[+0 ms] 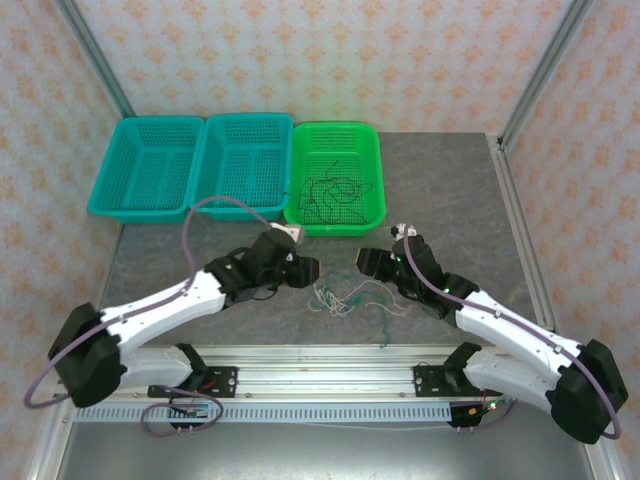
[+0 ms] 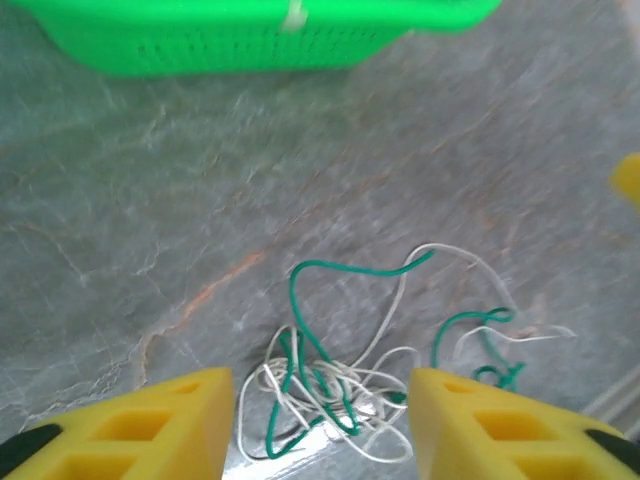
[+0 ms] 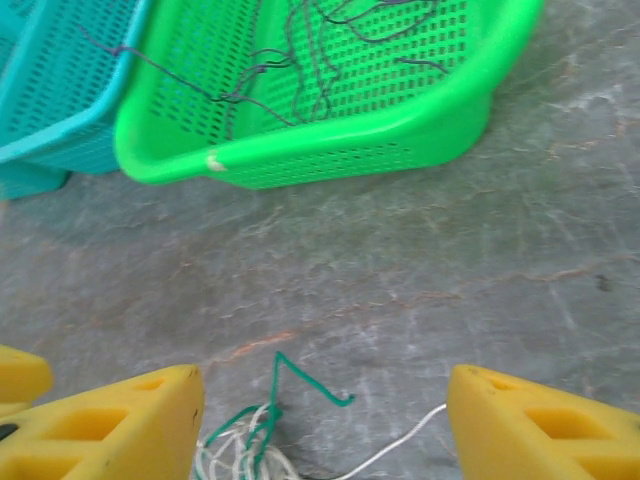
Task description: Untangle the cables
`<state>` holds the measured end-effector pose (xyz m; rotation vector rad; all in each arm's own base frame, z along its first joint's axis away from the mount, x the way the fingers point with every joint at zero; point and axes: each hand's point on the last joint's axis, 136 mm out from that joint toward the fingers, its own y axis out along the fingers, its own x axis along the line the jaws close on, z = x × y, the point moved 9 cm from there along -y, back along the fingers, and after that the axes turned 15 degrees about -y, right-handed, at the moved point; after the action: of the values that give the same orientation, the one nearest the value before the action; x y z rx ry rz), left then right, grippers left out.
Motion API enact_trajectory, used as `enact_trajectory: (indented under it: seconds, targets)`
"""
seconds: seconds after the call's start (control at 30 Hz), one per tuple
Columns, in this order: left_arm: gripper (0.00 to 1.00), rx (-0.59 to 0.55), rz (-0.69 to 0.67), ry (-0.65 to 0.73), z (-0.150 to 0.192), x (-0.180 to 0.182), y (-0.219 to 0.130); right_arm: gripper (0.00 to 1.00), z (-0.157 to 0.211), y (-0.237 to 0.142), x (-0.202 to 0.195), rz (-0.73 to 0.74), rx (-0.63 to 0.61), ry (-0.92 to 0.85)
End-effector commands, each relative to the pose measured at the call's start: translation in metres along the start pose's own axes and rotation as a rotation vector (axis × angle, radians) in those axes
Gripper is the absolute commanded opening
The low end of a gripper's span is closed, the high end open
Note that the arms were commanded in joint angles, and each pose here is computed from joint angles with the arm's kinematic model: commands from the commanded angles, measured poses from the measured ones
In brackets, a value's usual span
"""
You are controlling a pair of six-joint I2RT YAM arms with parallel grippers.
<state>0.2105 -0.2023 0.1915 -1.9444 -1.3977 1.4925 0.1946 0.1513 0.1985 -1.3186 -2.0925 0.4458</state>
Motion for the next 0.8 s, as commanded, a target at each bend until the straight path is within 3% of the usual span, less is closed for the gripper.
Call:
enact_trajectory:
  seconds: [0.0, 0.33, 0.47, 0.77]
  targets:
    - [0.45, -0.024, -0.041, -0.129, 0.004, 0.000, 0.022, 0.65, -0.001, -0.004, -0.007, 0.058, -0.036, 0.043]
    - [0.22, 0.025, -0.170, -0.234, 0.021, 0.020, 0.071, 0.66, 0.005, -0.006, -0.006, 0.028, -0.001, 0.067]
    - [0.00, 0.015, -0.162, -0.258, 0.022, 0.023, 0.070, 0.65, 0.006, -0.001, -0.001, -0.019, 0.039, 0.032]
    - [0.00, 0.023, -0.128, -0.204, 0.018, 0.014, 0.066, 0.69, 0.025, 0.035, 0.045, -0.056, 0.263, -0.217]
